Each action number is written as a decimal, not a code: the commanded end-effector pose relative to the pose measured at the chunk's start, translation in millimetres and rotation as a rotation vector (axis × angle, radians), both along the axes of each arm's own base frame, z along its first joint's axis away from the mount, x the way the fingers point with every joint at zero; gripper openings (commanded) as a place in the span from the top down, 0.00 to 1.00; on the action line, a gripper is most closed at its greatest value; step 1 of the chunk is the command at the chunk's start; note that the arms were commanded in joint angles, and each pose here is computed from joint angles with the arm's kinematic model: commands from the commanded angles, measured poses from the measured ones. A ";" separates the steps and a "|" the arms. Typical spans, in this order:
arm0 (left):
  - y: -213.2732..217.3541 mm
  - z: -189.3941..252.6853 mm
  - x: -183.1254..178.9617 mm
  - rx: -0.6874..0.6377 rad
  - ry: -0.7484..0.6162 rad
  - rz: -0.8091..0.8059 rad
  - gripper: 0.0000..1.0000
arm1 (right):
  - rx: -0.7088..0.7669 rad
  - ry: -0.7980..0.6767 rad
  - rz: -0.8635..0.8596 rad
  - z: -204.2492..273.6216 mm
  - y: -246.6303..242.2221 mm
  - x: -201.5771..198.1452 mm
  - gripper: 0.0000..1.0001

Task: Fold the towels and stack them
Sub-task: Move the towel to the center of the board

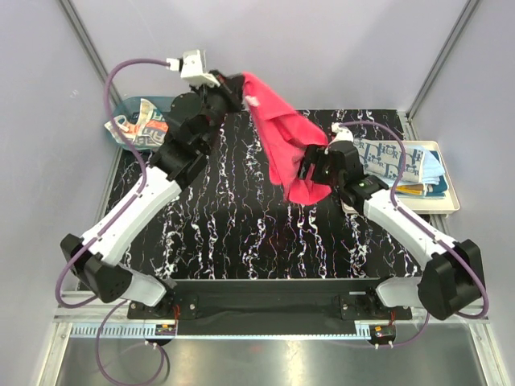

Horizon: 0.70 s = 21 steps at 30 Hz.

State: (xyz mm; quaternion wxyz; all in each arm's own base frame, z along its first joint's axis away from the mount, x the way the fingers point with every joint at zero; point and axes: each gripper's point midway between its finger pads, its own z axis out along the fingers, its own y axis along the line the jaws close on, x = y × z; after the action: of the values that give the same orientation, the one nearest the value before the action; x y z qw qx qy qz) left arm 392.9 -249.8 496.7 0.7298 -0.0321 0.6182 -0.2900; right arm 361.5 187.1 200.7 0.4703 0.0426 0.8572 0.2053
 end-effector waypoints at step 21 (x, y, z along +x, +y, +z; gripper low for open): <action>86.9 -321.1 101.8 -0.040 0.780 0.138 0.38 | -0.149 0.318 -0.176 -125.7 -25.2 15.7 0.17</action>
State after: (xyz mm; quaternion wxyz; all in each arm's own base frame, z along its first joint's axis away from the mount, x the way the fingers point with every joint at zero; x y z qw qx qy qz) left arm 518.7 -145.0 136.5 0.4348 -0.2281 0.8432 -0.2189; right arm 353.6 176.7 61.4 0.3212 0.0752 0.9370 0.1148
